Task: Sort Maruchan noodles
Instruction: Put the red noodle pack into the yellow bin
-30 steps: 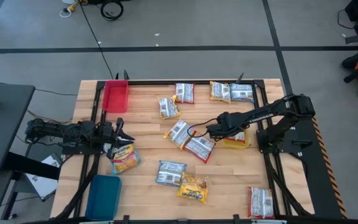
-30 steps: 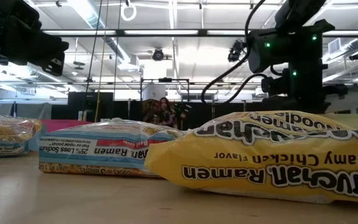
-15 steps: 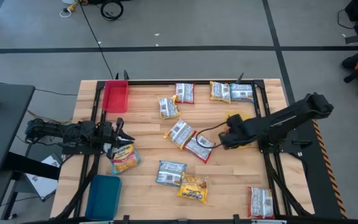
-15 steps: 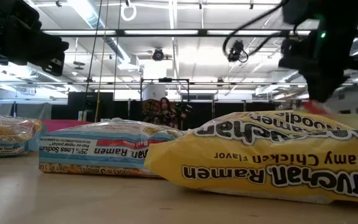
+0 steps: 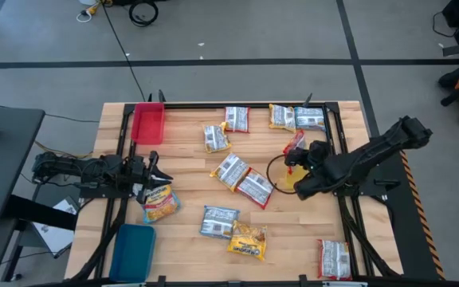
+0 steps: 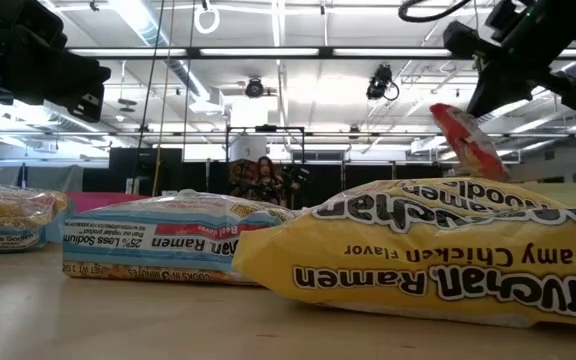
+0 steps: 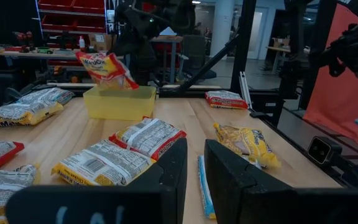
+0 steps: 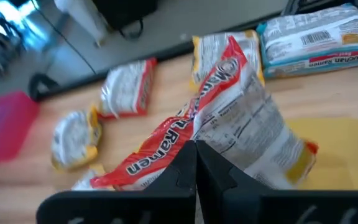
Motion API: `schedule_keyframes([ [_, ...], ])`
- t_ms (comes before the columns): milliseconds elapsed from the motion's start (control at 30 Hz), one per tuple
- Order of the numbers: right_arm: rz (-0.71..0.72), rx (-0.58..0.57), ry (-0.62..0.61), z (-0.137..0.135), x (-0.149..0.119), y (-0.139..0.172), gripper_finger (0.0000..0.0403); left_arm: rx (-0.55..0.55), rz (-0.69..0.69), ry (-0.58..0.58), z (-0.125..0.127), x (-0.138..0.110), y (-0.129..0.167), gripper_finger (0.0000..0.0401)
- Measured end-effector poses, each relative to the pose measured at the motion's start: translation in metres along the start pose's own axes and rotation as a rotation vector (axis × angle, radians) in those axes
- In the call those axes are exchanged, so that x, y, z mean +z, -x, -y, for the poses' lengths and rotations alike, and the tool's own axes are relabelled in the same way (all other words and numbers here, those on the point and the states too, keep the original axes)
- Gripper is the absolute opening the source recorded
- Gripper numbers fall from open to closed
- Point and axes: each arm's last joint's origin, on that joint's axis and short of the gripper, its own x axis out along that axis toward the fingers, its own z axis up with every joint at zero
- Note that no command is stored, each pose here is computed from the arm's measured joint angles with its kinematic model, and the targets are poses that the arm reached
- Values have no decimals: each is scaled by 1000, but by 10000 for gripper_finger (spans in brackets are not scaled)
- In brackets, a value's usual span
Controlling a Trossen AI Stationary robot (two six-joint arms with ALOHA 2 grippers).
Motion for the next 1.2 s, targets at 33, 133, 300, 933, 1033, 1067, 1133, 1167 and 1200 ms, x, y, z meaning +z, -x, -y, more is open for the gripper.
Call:
schedule_keyframes([
  [33, 14, 1, 3, 1, -1, 0, 4, 0, 0, 0, 0, 0, 0, 62],
  [133, 24, -23, 24, 1, 1, -1, 3, 0, 0, 0, 0, 0, 0, 62],
  [300, 14, -169, 120, 4, 17, 1, 3, 0, 0, 0, 0, 0, 0, 62],
  [933, 32, -327, 34, 33, 3, -45, 5, 0, 0, 0, 0, 0, 0, 62],
  [1033, 58, -338, 27, 38, 2, -51, 5, 0, 0, 0, 0, 0, 0, 62],
  [1067, 66, -344, 26, 39, 3, -52, 5, 0, 0, 0, 0, 0, 0, 62],
  [1133, 81, -357, 20, 40, 4, -55, 6, 0, 0, 0, 0, 0, 0, 62],
  [1167, 87, -367, 18, 41, 5, -57, 6, 0, 0, 0, 0, 0, 0, 62],
  [1200, 97, -372, 16, 41, 6, -58, 6, 0, 0, 0, 0, 0, 0, 62],
])
